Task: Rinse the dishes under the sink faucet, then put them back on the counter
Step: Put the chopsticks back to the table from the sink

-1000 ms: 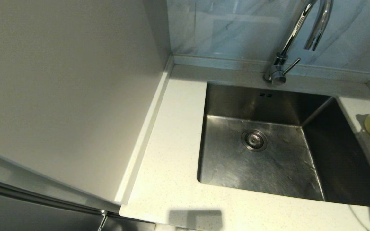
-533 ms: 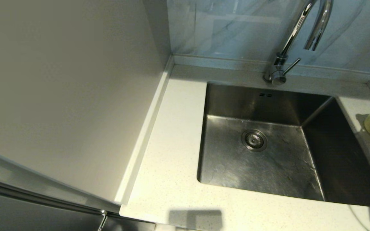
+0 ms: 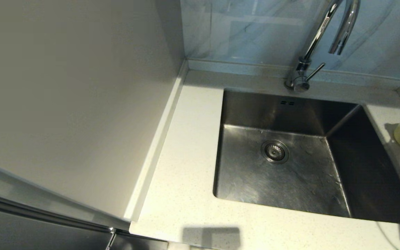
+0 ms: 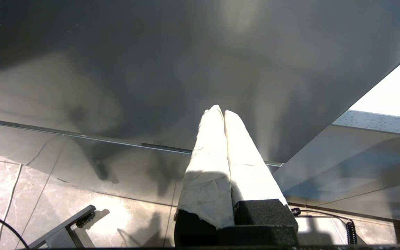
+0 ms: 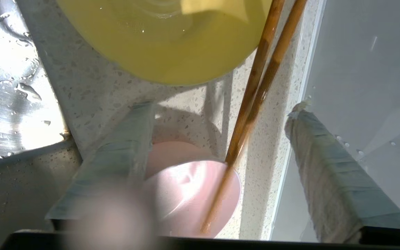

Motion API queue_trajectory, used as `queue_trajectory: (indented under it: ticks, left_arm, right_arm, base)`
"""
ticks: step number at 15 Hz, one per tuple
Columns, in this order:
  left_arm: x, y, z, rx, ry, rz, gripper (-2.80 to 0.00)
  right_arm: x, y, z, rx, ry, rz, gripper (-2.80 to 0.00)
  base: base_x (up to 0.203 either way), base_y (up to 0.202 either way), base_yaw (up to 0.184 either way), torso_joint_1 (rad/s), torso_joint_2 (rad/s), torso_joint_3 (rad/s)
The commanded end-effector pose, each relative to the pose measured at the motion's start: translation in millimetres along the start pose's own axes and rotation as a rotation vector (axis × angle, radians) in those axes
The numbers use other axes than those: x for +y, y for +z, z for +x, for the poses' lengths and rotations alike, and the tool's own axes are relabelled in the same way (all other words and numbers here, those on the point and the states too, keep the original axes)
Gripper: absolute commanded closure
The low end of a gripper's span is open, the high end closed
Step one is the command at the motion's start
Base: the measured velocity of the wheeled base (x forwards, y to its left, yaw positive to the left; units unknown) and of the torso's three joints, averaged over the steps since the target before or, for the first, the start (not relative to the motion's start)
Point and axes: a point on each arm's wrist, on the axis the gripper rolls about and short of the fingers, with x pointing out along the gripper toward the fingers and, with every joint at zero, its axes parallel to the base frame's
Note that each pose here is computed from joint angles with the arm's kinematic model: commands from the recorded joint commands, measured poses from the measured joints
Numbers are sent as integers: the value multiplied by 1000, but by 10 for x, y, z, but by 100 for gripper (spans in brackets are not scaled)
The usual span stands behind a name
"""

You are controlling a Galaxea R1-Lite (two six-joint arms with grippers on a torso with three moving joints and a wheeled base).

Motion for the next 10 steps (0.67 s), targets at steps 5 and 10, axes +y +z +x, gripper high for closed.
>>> queue_trajectory:
  ticks: [5,10]
  left_arm:
    - [0,0,-2,-4,1,-1,0]
    - [0,0,-2,-4,1,-1,0]
  right_arm:
    - [-7,-9,-43,-5,-2,-1,-280]
    - [-92,29,-344,-106,17,26,-280]
  base:
    - [0,0,0,0,0,0]
    - [0,0,0,0,0,0]
